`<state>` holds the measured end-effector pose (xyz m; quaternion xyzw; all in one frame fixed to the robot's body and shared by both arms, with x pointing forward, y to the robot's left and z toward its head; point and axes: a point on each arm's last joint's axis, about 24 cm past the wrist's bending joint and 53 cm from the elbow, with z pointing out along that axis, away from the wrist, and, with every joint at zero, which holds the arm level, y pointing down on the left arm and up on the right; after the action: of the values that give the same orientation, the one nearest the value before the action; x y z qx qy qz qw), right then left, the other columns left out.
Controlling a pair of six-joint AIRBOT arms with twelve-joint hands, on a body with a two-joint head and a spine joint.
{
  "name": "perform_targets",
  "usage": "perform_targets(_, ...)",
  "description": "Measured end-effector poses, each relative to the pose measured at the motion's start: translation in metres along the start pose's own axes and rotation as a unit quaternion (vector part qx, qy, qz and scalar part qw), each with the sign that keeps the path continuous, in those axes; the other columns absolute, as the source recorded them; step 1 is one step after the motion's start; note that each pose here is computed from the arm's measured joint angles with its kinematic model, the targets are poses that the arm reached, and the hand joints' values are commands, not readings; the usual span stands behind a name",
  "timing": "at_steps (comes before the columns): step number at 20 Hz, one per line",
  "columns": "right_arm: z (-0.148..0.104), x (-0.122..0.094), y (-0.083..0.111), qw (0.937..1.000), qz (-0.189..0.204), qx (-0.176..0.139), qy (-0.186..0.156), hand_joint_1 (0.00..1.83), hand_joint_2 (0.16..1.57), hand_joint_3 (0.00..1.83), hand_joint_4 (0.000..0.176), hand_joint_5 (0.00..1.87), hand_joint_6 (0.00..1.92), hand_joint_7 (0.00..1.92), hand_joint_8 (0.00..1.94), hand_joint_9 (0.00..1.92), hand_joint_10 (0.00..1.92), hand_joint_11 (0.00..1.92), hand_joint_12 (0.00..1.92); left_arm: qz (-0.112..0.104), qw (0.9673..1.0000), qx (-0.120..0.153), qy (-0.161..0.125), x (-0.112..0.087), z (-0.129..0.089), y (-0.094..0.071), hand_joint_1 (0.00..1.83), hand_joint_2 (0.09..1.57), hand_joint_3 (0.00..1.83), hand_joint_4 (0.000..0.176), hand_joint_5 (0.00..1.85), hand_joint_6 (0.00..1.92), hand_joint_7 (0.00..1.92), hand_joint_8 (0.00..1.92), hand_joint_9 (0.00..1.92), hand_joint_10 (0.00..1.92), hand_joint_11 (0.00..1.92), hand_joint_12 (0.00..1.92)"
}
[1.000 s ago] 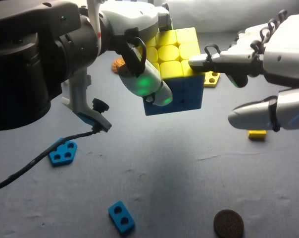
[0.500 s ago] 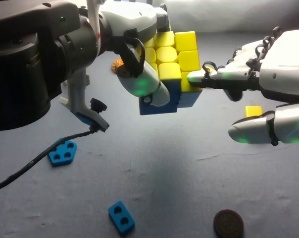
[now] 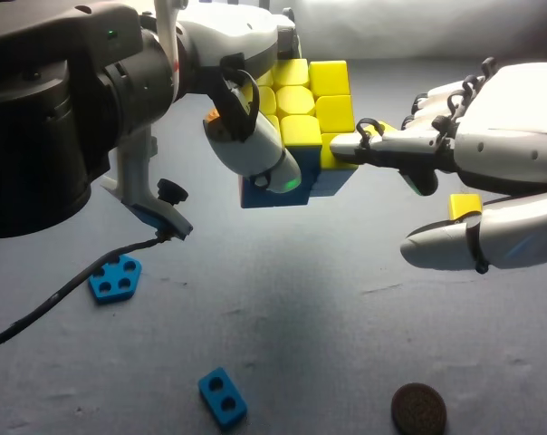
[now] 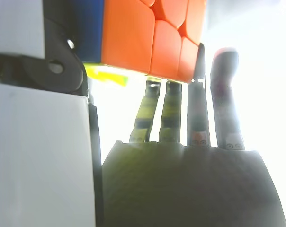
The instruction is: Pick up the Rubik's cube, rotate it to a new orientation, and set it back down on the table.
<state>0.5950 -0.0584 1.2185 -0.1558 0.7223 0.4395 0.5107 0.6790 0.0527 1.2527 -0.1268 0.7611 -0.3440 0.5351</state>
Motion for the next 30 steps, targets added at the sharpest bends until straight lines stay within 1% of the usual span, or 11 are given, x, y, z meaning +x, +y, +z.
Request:
perform_targets(2,0.002,0.003,-0.005,0.9999,-0.001,0.009,0.006,0.02,1.31,0.0,0.0,0.15,0.02,0.39,1.48,0.39,1.92,0.31,1.92,-0.001,1.0,0.001,-0.001,0.0,0.0,-0.001,1.02,1.41,0.01,0.008,0.5,1.69,0.47,1.85,0.29,1.91,0.26,1.92)
perform_targets(7,0.009,0.01,-0.013,0.9997,0.003,0.018,0.015,0.09,1.29,0.0,0.0,0.13,0.01,0.4,1.48,0.4,1.92,0.31,1.92,-0.002,1.0,0.001,-0.001,-0.001,0.0,-0.001,1.06,1.38,0.0,0.001,0.54,1.61,0.53,1.8,0.36,1.86,0.31,1.92)
perform_targets(15,0.014,0.009,-0.016,0.9997,0.009,0.02,0.014,0.01,1.31,0.0,0.0,0.13,0.0,0.38,1.48,0.37,1.92,0.28,1.92,-0.001,1.0,-0.003,-0.005,-0.003,0.001,0.002,1.03,1.4,0.0,0.002,0.49,1.66,0.51,1.84,0.33,1.88,0.29,1.92)
perform_targets(17,0.016,0.01,-0.016,0.9996,0.011,0.021,0.016,0.0,1.31,0.01,0.0,0.13,0.0,0.39,1.48,0.39,1.92,0.33,1.92,0.001,1.0,-0.004,-0.006,-0.004,0.001,0.003,1.05,1.4,0.0,0.0,0.54,1.59,0.47,1.89,0.29,1.91,0.26,1.92)
perform_targets(18,0.018,0.013,-0.017,0.9995,0.012,0.023,0.019,0.0,1.3,0.0,0.0,0.13,0.0,0.41,1.48,0.43,1.92,0.37,1.92,0.0,1.0,-0.006,-0.006,-0.004,0.001,0.003,1.12,1.36,0.0,0.0,0.66,1.35,0.46,1.92,0.26,1.92,0.23,1.92)
perform_targets(19,0.021,0.017,-0.018,0.9993,0.013,0.026,0.025,0.0,1.29,0.0,0.0,0.13,0.0,0.44,1.47,0.44,1.92,0.38,1.92,-0.004,1.0,-0.004,-0.005,-0.004,0.001,0.003,1.14,1.35,0.0,0.0,0.68,1.29,0.47,1.92,0.25,1.92,0.21,1.92)
perform_targets(23,0.026,0.021,-0.021,0.9988,0.021,0.033,0.031,0.0,1.3,0.0,0.0,0.15,0.01,0.46,1.43,0.44,1.91,0.43,1.92,-0.003,0.9999,0.004,-0.009,-0.007,0.001,-0.003,1.05,1.39,0.01,0.0,0.48,1.65,0.56,1.79,0.36,1.84,0.34,1.92)
perform_targets(24,0.026,0.021,-0.022,0.9988,0.021,0.034,0.03,0.0,1.3,0.0,0.0,0.15,0.01,0.46,1.43,0.44,1.91,0.43,1.92,-0.003,0.9999,0.004,-0.009,-0.007,0.001,-0.003,1.05,1.39,0.01,0.0,0.48,1.65,0.56,1.79,0.36,1.84,0.34,1.92)
perform_targets(25,0.026,0.021,-0.023,0.9987,0.021,0.034,0.031,0.03,1.3,0.0,0.0,0.16,0.01,0.5,1.31,0.46,1.81,0.35,1.92,-0.004,0.9999,0.004,-0.008,-0.007,0.001,-0.003,1.01,1.42,0.01,0.011,0.43,1.75,0.51,1.82,0.35,1.86,0.34,1.92)
perform_targets(28,0.026,0.02,-0.023,0.9987,0.023,0.035,0.03,0.0,1.3,0.0,0.0,0.15,0.0,0.42,1.23,0.43,1.84,0.35,1.92,-0.004,0.9999,0.004,-0.009,-0.007,0.001,-0.003,1.01,1.41,0.0,0.012,0.46,1.72,0.5,1.84,0.35,1.92,0.35,1.92)
perform_targets(30,0.026,0.019,-0.023,0.9986,0.029,0.036,0.028,0.0,1.32,0.0,0.0,0.13,0.0,0.41,1.36,0.41,1.89,0.35,1.92,-0.003,0.9999,0.004,-0.009,-0.008,0.001,-0.003,1.05,1.39,0.0,0.0,0.5,1.62,0.55,1.83,0.38,1.92,0.34,1.92)
